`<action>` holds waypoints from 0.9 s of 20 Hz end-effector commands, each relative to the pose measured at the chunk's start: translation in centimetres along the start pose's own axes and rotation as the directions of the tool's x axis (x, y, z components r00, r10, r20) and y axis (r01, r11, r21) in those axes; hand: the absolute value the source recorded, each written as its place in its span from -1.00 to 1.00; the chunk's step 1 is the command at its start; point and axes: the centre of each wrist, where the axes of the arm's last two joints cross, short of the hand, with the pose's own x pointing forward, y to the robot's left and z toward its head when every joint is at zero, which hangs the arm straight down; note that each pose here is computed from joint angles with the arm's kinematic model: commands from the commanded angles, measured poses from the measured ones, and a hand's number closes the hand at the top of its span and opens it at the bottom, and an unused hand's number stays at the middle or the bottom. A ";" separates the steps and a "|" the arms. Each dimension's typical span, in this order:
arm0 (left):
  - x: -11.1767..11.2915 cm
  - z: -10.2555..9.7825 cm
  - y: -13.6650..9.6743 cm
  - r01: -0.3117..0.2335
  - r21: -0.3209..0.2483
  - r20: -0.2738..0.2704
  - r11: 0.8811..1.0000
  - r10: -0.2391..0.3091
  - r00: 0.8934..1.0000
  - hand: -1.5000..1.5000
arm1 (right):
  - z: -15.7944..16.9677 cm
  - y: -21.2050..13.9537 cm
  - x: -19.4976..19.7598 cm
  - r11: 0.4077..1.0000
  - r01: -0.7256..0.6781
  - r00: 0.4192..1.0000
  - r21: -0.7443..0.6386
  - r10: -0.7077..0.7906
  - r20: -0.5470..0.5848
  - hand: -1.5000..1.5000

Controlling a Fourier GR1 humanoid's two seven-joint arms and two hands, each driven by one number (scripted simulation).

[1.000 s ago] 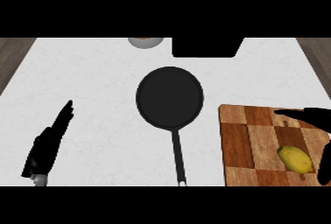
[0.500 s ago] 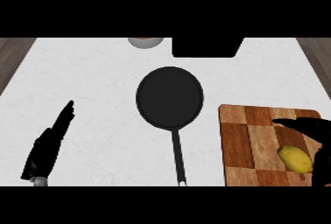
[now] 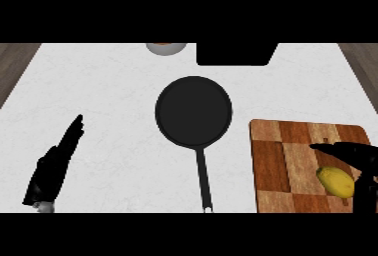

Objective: Pick the lemon from the cutting board and place it in the pan

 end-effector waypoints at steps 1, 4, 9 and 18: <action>1.1 0.8 -0.2 0.004 0.006 -0.004 1.000 -0.004 1.000 0.00 | 0.4 -0.4 -1.0 1.000 -0.007 1.000 0.023 0.008 -0.016 -1.00; 0.1 0.8 -0.3 0.007 0.006 -0.015 1.000 -0.007 1.000 0.00 | -1.0 2.0 -2.2 1.000 -0.010 1.000 0.002 0.010 -0.010 -1.00; 0.5 -0.9 -0.2 0.004 0.001 0.002 1.000 -0.004 1.000 0.00 | -2.2 2.6 -0.5 1.000 0.008 1.000 -0.008 -0.008 -0.016 -1.00; -2.7 1.0 -0.3 0.013 0.003 0.005 1.000 -0.013 1.000 0.00 | -3.0 2.5 -0.4 0.997 0.073 0.995 -0.016 -0.071 0.073 1.00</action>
